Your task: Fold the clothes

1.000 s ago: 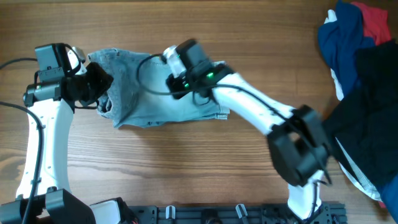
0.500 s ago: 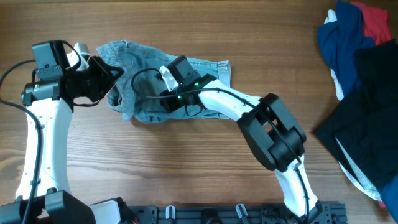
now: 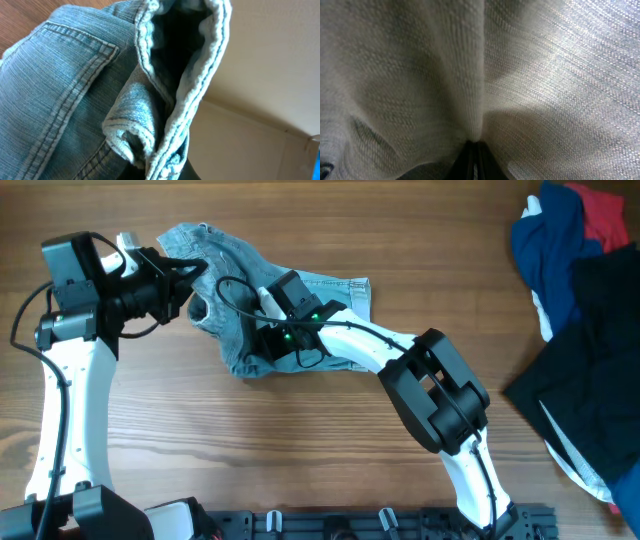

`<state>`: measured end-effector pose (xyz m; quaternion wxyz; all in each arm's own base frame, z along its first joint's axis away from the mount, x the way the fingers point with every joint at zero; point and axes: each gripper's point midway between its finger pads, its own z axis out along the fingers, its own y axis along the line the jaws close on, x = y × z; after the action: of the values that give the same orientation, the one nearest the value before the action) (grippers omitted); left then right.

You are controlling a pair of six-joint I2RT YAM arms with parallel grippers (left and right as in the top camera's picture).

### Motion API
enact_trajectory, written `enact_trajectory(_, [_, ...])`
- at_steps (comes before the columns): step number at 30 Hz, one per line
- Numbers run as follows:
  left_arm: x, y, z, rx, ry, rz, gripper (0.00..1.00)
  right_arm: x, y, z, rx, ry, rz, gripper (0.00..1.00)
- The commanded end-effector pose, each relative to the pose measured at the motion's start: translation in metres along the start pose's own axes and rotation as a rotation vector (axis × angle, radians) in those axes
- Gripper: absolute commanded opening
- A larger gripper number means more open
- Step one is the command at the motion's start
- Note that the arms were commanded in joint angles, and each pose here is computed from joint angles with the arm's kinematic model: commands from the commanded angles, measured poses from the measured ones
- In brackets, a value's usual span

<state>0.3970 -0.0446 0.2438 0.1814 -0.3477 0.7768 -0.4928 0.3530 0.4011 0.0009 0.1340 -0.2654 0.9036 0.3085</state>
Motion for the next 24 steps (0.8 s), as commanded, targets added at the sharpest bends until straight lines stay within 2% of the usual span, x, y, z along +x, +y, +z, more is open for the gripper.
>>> enact_trajectory(1, [0.009, -0.025, -0.005, 0.074, 0.053, 0.008, 0.04, 0.020, -0.001, 0.018, -0.033, 0.059, 0.022, 0.04])
enact_trajectory(9, [0.021, -0.028, 0.003, 0.068, 0.080, 0.036, 0.04, 0.020, 0.003, 0.019, -0.053, 0.060, 0.017, 0.04])
enact_trajectory(14, [0.035, -0.028, 0.017, 0.041, 0.092, 0.139, 0.04, 0.017, -0.001, 0.010, -0.010, 0.057, 0.047, 0.04])
enact_trajectory(19, [0.040, -0.028, 0.022, 0.033, 0.097, 0.175, 0.04, -0.011, -0.008, -0.036, 0.156, -0.034, 0.033, 0.05])
enact_trajectory(24, [0.037, -0.025, 0.023, 0.014, 0.075, 0.202, 0.04, -0.043, -0.020, -0.107, 0.336, -0.181, 0.116, 0.04])
